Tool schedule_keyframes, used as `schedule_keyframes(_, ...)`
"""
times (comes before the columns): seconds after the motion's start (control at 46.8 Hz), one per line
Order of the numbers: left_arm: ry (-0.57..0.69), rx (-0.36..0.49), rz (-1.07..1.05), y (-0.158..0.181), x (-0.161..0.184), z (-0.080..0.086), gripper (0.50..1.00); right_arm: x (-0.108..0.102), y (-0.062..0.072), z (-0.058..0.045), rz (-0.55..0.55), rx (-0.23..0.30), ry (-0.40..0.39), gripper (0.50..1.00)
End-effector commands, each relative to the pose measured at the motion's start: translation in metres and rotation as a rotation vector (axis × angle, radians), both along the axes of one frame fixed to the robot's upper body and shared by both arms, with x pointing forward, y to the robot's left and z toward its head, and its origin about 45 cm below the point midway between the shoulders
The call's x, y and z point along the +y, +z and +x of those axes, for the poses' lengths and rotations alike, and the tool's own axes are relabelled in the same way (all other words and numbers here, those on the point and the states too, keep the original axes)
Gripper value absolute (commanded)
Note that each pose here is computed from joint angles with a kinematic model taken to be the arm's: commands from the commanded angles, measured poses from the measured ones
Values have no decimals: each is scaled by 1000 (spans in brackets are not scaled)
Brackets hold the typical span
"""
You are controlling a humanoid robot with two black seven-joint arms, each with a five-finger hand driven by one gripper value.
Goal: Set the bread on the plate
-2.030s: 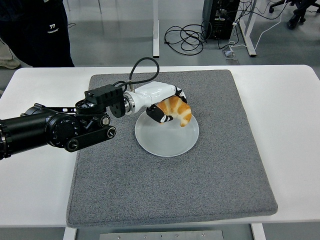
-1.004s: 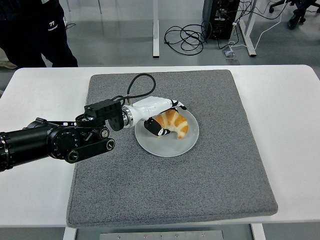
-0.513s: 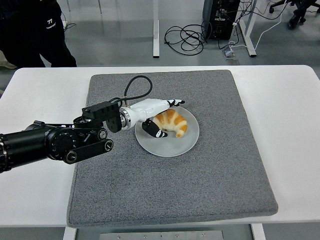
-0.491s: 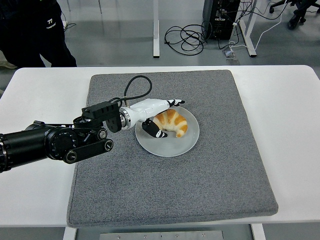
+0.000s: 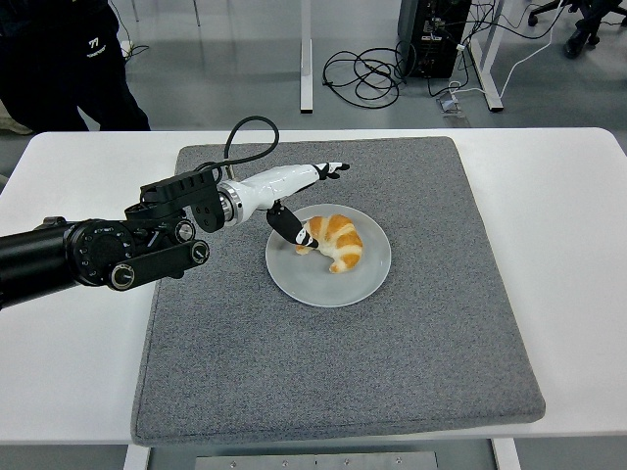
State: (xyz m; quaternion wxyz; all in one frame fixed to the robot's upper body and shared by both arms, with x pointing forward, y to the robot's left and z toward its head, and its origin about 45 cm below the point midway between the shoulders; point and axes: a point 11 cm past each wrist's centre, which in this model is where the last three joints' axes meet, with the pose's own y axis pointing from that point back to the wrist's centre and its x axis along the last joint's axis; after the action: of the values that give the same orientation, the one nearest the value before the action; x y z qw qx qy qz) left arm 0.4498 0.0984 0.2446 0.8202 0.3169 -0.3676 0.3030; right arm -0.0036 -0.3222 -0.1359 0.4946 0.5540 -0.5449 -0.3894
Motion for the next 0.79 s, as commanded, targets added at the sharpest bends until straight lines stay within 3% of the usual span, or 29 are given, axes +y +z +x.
schedule_keyframes(0.0, 28, 20, -43, 7, 0, 3, 963, 0, 0, 0, 0, 0, 0, 1000)
schedule_keyframes(0.256, 116, 83, -212, 28, 0, 14, 963, 0, 0, 0, 0, 0, 1, 1000)
schedule_keyframes(0.769, 392, 300, -667, 65, 75, 70, 961, 0, 0, 0, 0, 0, 1, 1000)
